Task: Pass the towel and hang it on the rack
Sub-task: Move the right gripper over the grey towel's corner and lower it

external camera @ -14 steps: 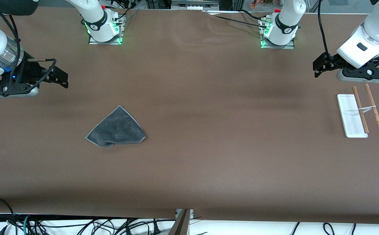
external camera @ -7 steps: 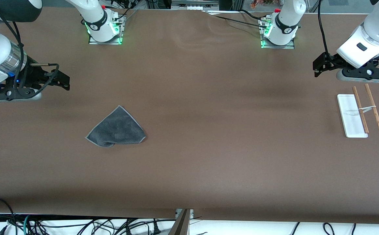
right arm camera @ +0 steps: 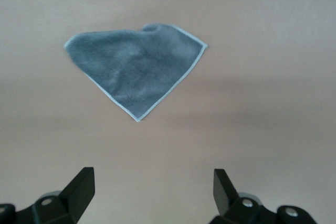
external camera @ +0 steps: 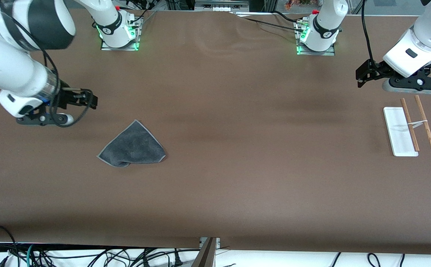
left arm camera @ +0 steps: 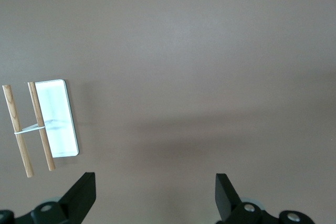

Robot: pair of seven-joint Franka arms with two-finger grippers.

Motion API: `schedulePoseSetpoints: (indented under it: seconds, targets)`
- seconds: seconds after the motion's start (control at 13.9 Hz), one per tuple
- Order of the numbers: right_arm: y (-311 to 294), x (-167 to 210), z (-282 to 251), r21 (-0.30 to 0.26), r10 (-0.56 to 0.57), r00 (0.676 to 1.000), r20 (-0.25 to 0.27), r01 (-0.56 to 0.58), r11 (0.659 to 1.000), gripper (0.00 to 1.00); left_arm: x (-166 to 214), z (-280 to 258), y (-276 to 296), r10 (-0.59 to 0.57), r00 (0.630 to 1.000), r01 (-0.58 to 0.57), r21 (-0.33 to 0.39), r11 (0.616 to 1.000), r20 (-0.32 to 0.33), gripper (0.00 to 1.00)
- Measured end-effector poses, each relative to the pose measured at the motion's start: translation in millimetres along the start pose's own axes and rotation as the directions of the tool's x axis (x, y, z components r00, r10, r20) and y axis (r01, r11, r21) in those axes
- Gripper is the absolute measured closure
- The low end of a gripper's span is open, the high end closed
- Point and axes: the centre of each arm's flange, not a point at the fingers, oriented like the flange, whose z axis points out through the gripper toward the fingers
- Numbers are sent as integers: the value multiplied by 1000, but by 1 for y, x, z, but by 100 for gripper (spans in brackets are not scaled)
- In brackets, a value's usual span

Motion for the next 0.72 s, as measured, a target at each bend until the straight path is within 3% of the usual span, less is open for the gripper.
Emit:
schedulePoseSetpoints:
  seconds: [0.22,0.72]
  targets:
    - [-17,-7,63,-3,167,986,17,-167,986,0,0,0,0,0,1000,0,0,1000,0,0]
    - [-35,-40,220,59,375,925,-59,-372,927,0,0,0,0,0,1000,0,0,1000,4,0]
